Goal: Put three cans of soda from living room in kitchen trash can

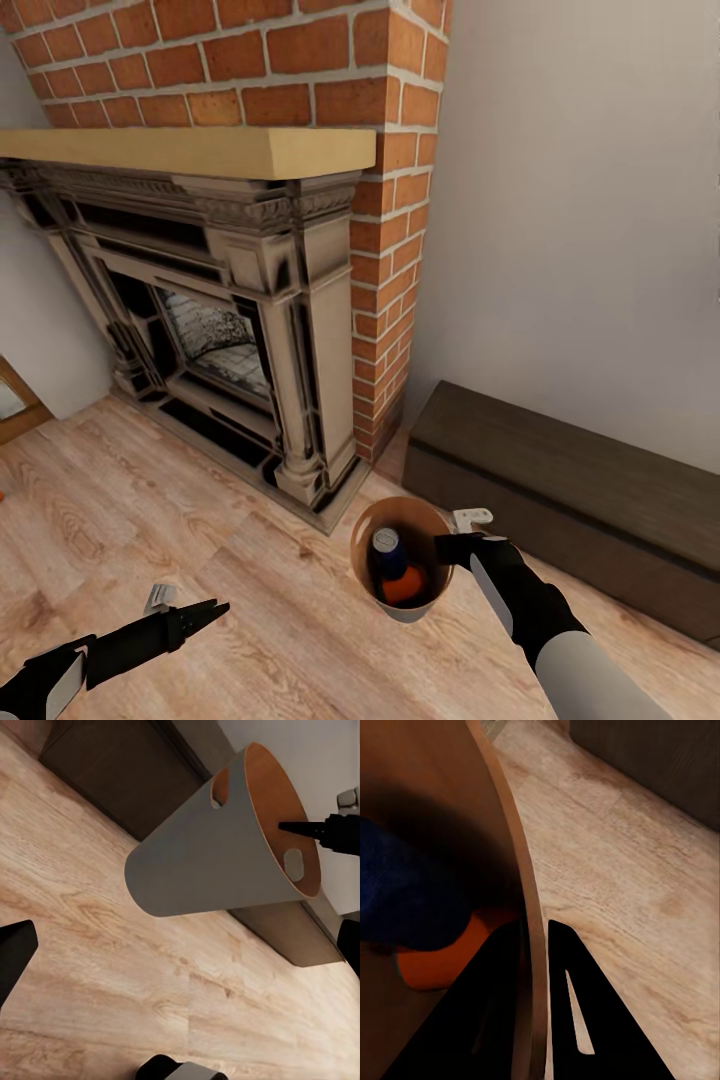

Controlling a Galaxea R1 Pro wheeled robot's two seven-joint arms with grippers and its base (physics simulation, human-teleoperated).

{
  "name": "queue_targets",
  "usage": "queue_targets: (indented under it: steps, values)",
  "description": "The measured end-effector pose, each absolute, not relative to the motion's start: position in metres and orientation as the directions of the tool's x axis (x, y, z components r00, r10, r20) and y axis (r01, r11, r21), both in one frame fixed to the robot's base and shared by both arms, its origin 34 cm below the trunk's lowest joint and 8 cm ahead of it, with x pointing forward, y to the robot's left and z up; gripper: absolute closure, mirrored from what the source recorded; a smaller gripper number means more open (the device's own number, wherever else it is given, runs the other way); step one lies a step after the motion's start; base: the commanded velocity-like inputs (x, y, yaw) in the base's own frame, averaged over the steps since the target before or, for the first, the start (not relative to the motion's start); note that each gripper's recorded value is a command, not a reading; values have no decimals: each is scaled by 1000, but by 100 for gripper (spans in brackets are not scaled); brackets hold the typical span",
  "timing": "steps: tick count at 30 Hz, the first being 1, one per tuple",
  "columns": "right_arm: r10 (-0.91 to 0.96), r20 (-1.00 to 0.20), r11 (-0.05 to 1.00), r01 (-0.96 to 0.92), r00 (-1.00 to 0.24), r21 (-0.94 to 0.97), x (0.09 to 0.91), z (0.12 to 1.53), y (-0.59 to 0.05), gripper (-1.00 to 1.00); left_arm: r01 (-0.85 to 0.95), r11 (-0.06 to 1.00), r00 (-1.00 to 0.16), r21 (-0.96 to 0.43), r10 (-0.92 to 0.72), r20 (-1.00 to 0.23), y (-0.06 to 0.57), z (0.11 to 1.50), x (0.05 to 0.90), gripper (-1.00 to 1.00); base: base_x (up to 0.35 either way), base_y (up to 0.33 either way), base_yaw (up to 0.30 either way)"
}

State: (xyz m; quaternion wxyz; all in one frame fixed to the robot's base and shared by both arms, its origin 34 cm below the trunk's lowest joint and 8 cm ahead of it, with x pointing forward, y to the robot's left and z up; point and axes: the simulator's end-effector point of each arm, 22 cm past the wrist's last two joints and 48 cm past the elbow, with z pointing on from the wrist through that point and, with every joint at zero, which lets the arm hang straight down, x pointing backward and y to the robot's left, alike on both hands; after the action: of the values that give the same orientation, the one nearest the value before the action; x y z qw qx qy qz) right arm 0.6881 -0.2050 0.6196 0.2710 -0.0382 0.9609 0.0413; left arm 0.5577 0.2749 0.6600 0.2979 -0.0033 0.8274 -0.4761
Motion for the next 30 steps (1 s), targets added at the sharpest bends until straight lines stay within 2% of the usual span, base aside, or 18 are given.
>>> queue_targets:
  steps: [17, 30]
  values:
    - [-52, -548, 994, -98, -835, 55, 694, 635, -205, 100, 301, 547, -808, -781, -289, -513, 275, 672, 563, -100, 0, 2, 0]
    - [-51, -548, 994, -98, -835, 57, 694, 636, -205, 100, 305, 543, -807, -783, -289, -515, 274, 674, 563, -100, 0, 260, 0]
